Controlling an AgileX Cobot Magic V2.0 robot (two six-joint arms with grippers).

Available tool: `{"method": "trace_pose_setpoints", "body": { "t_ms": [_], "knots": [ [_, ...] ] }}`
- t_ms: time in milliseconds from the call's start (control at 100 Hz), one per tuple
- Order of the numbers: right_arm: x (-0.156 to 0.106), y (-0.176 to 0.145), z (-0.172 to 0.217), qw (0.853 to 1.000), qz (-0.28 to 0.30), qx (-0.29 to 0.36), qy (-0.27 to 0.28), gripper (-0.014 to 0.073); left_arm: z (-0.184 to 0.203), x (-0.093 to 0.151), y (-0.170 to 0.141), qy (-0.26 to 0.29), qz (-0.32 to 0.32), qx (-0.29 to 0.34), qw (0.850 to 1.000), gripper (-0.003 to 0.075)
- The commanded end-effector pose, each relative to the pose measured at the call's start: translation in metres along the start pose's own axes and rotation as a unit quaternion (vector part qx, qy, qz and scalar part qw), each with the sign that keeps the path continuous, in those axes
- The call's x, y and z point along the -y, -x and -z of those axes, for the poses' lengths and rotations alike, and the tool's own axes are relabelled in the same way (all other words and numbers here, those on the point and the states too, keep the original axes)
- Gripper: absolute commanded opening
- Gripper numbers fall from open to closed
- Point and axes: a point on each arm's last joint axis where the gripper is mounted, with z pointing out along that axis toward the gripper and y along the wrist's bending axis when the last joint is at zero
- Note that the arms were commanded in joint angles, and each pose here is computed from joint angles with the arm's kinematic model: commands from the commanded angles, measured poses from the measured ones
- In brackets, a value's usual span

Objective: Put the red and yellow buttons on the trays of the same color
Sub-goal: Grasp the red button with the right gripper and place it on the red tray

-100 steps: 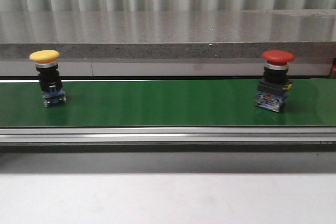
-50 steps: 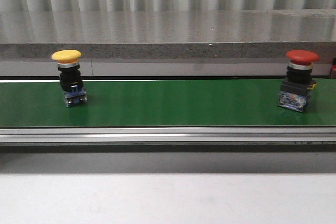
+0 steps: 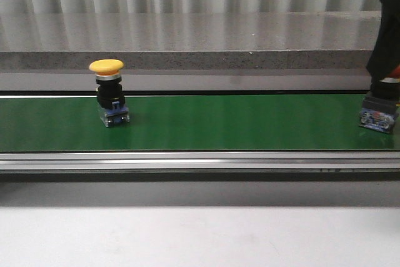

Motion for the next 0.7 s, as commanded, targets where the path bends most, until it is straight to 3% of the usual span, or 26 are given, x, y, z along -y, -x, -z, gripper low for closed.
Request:
{"method": "trace_pose_setpoints", "body": {
  "t_ms": [0,110,330,530,690],
  "knots": [
    [0.000,0.021,0.003,0.999,0.012,0.051,-0.007,0.0625,0.003,0.002,0.015,-0.009,0.001,0.049,0.999,-0.0020],
    [0.006,0.028,-0.012,0.999,0.019,0.046,-0.021,0.0517,0.003,0.002,0.015,-0.009,0.001,0.049,0.999,-0.0020],
    [0.021,0.031,-0.017,0.999,-0.005,0.007,-0.031,0.0125,0.003,0.002,0.015,-0.009,0.001,0.049,0.999,-0.0020],
    [0.054,0.055,0.008,0.996,-0.054,0.045,-0.063,0.0090,0.003,0.002,0.015,-0.009,0.001,0.049,0.999,-0.0020],
    [0.107,0.071,0.021,0.984,-0.113,0.083,-0.114,0.0090,0.003,0.002,0.015,-0.009,0.001,0.049,0.999,-0.0020]
  ]
}}
